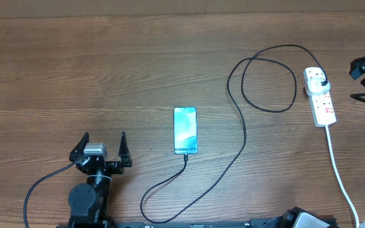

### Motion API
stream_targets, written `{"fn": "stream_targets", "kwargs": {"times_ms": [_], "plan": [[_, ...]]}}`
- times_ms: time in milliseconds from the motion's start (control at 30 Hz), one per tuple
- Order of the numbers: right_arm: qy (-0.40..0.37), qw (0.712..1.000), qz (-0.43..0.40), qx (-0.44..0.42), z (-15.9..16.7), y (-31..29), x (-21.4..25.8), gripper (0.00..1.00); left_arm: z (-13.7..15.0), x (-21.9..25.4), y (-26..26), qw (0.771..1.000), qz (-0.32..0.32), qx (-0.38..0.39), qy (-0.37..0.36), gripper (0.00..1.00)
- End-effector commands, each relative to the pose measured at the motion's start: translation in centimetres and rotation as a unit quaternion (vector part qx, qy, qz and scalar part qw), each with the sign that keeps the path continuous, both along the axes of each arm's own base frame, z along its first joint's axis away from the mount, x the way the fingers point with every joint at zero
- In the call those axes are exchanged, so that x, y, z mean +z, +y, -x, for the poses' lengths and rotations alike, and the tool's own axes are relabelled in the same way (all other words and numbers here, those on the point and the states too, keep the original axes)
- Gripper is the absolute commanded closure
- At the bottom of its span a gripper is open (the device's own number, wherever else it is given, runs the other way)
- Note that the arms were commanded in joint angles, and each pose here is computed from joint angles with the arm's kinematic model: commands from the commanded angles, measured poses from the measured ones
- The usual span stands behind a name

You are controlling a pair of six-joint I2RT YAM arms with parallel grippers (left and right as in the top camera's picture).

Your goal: Plug charger to phone and switch on socket

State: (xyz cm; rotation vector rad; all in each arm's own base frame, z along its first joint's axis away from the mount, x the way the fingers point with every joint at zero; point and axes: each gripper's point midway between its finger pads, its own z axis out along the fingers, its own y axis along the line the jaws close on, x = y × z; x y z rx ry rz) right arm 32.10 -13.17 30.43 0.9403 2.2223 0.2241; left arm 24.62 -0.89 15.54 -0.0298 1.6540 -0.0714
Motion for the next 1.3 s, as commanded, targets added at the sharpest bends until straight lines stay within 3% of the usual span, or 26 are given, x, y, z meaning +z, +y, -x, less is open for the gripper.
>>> {"fn": "stream_targets", "kwargs": {"times_ms": [0, 1267], "plan": [[-0.01, 1.0, 0.008, -0.001, -0.14, -0.06, 0.86, 0.0, 0.02, 0.09, 0.22, 1.0, -0.005, 0.002, -0.004, 0.01], [-0.005, 1.0, 0.006, -0.001, -0.33, -0.17, 0.48, 0.0, 0.01, 0.05, 0.25, 1.0, -0.005, 0.002, -0.003, 0.01]]}}
